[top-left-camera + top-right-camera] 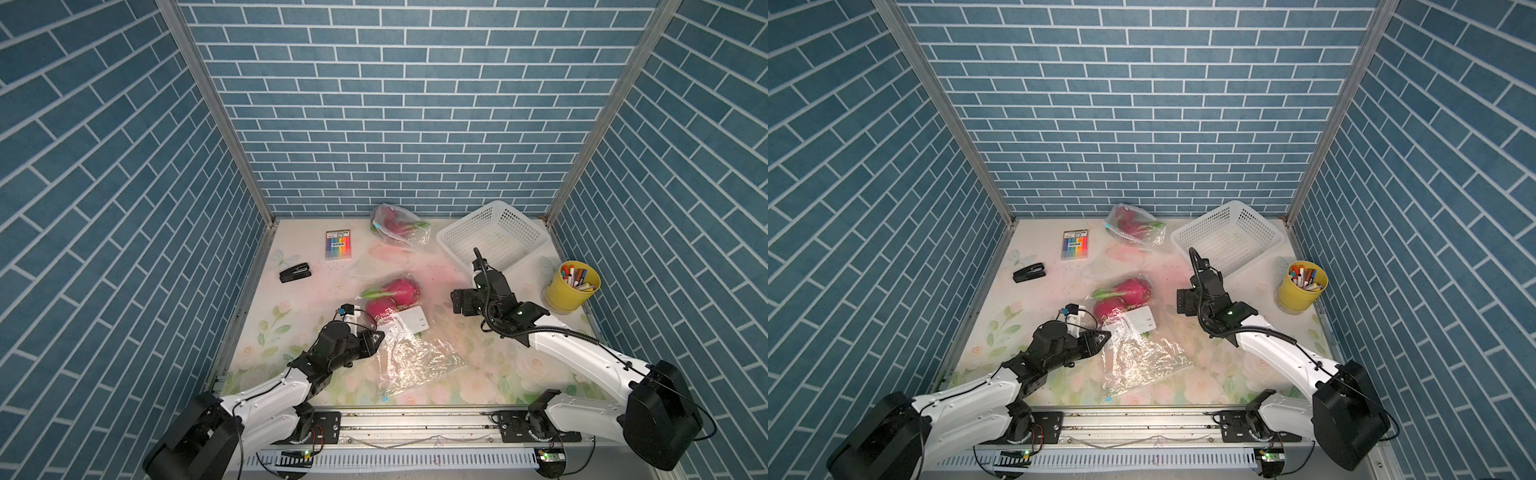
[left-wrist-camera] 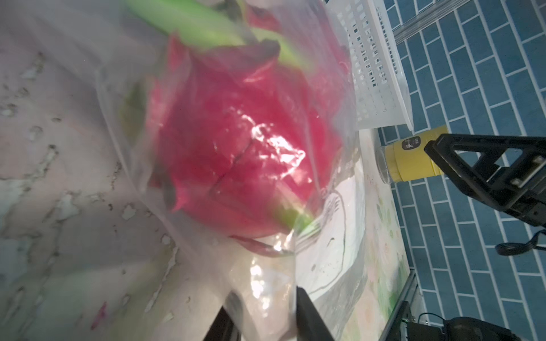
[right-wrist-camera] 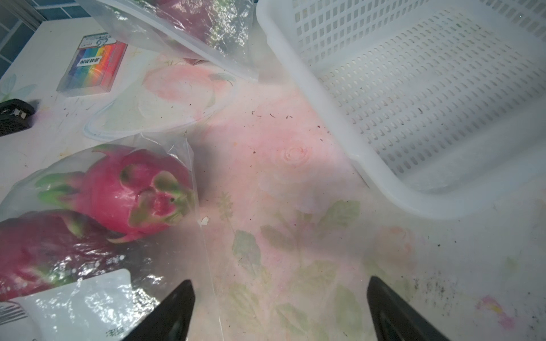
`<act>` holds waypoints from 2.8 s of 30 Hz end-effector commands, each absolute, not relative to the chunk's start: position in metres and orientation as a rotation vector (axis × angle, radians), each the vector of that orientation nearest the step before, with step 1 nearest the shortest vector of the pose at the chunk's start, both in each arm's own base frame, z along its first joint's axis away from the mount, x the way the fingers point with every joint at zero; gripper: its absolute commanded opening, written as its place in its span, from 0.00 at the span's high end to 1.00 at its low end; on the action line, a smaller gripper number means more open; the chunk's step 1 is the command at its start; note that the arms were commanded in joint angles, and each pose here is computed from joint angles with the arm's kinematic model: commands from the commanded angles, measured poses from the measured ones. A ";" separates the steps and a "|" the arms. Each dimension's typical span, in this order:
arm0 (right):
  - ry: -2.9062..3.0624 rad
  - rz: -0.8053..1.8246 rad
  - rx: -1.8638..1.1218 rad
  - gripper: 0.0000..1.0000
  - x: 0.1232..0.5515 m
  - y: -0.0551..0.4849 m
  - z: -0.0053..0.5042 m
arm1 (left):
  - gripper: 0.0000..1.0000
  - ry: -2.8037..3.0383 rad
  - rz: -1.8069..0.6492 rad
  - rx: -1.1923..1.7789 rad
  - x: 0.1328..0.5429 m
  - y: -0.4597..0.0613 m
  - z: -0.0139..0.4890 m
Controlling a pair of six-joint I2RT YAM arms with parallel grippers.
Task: Open the zip-top bag and take out the dragon fruit
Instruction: Move the zipper food storage bag to the center of the board, then pick up the zipper food storage bag at the center of the board.
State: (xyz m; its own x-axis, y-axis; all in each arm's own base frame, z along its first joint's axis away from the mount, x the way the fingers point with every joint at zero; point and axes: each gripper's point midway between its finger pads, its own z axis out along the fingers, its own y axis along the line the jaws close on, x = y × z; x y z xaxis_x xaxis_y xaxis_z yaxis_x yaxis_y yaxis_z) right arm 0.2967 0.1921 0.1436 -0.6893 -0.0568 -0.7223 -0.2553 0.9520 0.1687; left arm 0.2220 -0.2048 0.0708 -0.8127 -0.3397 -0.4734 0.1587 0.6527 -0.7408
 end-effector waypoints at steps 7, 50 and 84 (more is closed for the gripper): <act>2.295 0.419 -0.375 0.10 0.286 0.219 0.163 | 0.73 2.030 -1.215 -0.112 0.272 -0.240 0.134; 1.838 0.180 -1.187 0.09 0.181 0.355 0.121 | 0.20 2.162 -0.941 -0.185 0.321 -0.197 0.118; 1.766 0.207 -1.350 0.10 0.182 0.337 0.140 | 1.00 2.149 -1.202 -0.041 0.298 -0.229 0.160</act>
State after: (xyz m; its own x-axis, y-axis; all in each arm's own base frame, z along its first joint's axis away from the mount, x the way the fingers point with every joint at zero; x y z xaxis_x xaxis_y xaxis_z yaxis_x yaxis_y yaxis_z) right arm 0.1858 0.3309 0.1294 -0.0964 -0.6774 -0.7292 -0.8229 0.4664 -0.3245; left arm 0.2944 -0.2288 0.1487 -0.7757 -0.3234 -0.5419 0.2959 0.5720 -0.7650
